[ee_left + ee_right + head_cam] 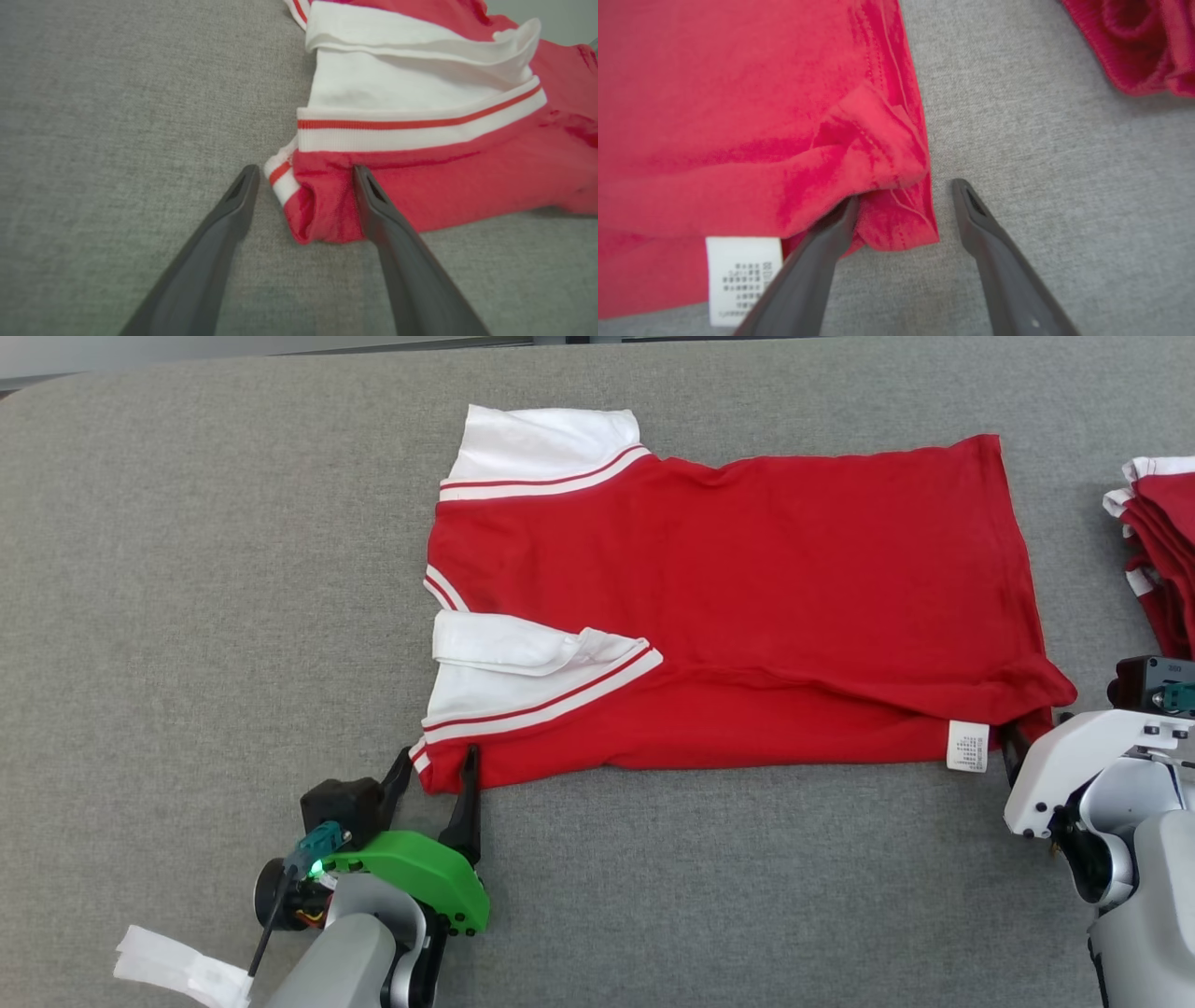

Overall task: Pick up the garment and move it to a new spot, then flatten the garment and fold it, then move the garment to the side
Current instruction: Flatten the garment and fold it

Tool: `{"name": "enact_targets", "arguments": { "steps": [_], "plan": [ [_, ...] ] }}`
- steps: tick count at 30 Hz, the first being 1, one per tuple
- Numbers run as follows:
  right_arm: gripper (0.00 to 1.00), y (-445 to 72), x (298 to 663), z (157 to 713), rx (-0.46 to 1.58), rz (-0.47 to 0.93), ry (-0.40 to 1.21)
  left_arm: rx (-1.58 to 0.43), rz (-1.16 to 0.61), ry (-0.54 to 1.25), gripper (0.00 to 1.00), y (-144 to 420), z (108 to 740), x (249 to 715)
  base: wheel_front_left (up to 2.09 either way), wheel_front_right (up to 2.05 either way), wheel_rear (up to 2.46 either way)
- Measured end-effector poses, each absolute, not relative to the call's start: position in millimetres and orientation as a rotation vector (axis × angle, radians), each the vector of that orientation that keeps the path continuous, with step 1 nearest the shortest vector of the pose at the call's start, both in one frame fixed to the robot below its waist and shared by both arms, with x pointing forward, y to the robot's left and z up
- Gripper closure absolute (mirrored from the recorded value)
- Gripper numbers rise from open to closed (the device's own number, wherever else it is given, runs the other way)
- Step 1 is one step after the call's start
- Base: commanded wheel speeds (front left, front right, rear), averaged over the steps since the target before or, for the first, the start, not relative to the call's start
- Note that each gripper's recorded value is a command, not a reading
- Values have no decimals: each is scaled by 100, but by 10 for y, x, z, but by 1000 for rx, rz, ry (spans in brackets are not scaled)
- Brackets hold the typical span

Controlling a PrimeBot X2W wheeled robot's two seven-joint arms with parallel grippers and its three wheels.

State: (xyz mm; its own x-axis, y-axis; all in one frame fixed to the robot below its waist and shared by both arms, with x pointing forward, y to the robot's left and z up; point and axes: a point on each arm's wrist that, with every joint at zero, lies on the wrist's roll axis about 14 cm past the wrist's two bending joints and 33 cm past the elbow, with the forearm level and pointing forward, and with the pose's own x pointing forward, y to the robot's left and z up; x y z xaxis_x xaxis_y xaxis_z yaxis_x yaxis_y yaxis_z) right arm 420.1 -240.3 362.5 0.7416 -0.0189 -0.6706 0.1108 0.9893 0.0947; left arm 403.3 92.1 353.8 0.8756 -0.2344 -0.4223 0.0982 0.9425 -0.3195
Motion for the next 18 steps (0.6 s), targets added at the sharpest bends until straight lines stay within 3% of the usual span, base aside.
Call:
{"name": "enact_targets", "arguments": {
  "steps": [1, 3, 4, 18],
  "plan": [
    [0, -2390, 4192, 3602, 136, -66, 745, -296, -180, 478, 9, 912, 3534, 4042, 0, 0, 0],
    [75, -2382, 4182, 3584, 139, -57, 759, -298, -189, 497, 92, 895, 3508, 4042, 0, 0, 0],
    [100, -2381, 4179, 3583, 139, -53, 761, -299, -194, 501, 100, 888, 3503, 4044, 0, 0, 0],
    [100, -2469, 3995, 3912, 153, -57, 625, -355, -211, 461, 100, 941, 3709, 3876, 0, 0, 0]
  ]
}}
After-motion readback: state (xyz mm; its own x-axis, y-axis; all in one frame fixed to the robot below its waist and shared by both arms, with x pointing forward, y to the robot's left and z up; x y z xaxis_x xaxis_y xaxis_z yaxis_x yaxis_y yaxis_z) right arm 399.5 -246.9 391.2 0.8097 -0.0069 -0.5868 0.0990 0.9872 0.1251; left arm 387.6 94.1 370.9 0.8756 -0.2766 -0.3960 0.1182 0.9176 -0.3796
